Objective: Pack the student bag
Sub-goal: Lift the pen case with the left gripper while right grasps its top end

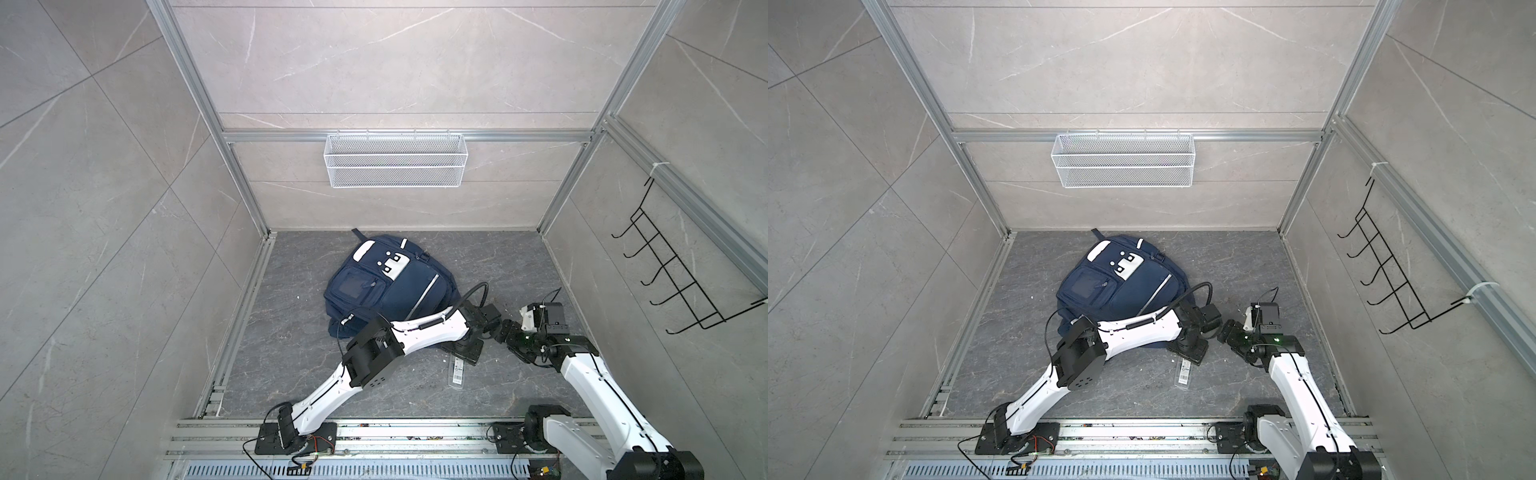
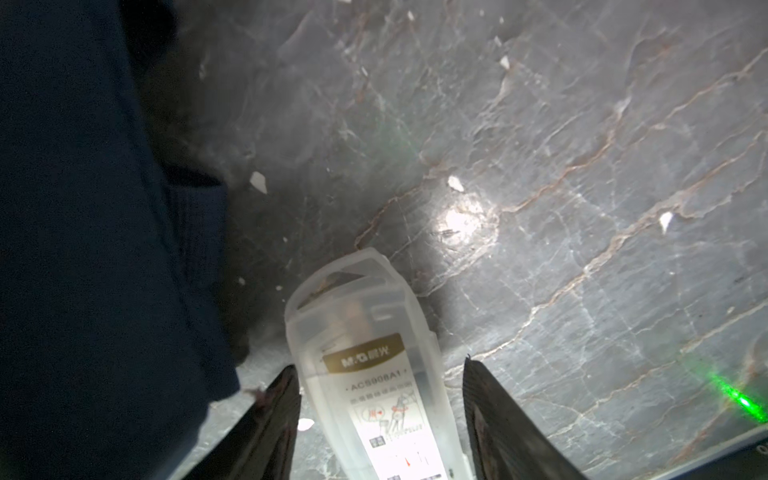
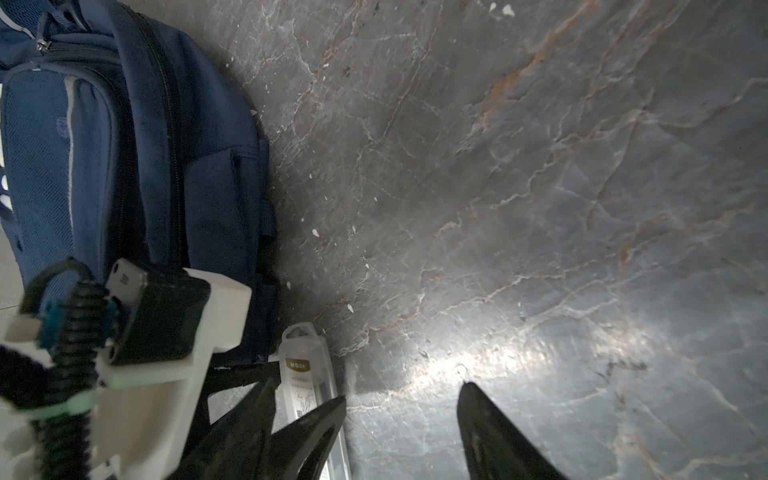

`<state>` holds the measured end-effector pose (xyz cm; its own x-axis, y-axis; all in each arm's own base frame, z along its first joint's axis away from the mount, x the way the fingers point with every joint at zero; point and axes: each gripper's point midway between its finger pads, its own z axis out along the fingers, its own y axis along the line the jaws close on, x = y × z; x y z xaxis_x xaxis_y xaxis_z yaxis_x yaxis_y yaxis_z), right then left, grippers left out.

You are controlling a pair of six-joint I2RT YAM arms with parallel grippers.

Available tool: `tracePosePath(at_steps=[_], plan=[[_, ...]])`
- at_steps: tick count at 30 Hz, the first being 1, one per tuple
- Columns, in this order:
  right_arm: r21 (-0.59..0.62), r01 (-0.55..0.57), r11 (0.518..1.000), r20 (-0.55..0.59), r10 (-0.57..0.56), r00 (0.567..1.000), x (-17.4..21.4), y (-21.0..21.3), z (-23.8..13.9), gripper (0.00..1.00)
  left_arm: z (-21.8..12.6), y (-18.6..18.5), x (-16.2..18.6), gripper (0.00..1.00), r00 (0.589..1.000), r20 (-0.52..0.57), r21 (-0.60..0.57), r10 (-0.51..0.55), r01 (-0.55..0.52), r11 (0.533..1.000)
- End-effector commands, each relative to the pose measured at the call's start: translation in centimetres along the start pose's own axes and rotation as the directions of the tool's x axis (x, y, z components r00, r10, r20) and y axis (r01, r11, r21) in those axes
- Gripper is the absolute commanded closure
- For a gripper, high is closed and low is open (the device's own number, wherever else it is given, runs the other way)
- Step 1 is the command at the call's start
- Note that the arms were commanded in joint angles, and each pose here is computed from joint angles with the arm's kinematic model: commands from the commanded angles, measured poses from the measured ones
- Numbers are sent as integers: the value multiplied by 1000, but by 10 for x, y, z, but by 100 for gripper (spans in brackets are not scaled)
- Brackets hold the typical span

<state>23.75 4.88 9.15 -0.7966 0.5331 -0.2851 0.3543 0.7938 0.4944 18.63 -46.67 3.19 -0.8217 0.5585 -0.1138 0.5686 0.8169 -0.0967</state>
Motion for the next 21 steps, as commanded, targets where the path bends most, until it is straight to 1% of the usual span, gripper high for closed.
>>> tracePosePath(at_steps=[1,5,7,14,18,21], plan=[[-10,13,1000,2,-13,1000,1,0,1,28,-7,0,5,33,1000,8,-49,19,-19,999],[-13,16,1000,1,-16,1000,1,1,1,28,1,4,7,34,1000,14,-89,-8,9,996],[-13,17,1000,1,-17,1000,1,1,1,28,3,5,6,35,1000,22,-108,-4,6,994],[-10,16,1000,8,-16,1000,-1,1,0,29,7,16,9,42,1000,27,-177,14,-9,984],[-10,16,1000,12,-16,1000,-1,1,-1,29,5,20,6,48,999,47,-206,24,-14,978],[-12,16,1000,14,-15,1000,0,0,-1,30,0,19,3,57,998,58,-205,29,-16,979]])
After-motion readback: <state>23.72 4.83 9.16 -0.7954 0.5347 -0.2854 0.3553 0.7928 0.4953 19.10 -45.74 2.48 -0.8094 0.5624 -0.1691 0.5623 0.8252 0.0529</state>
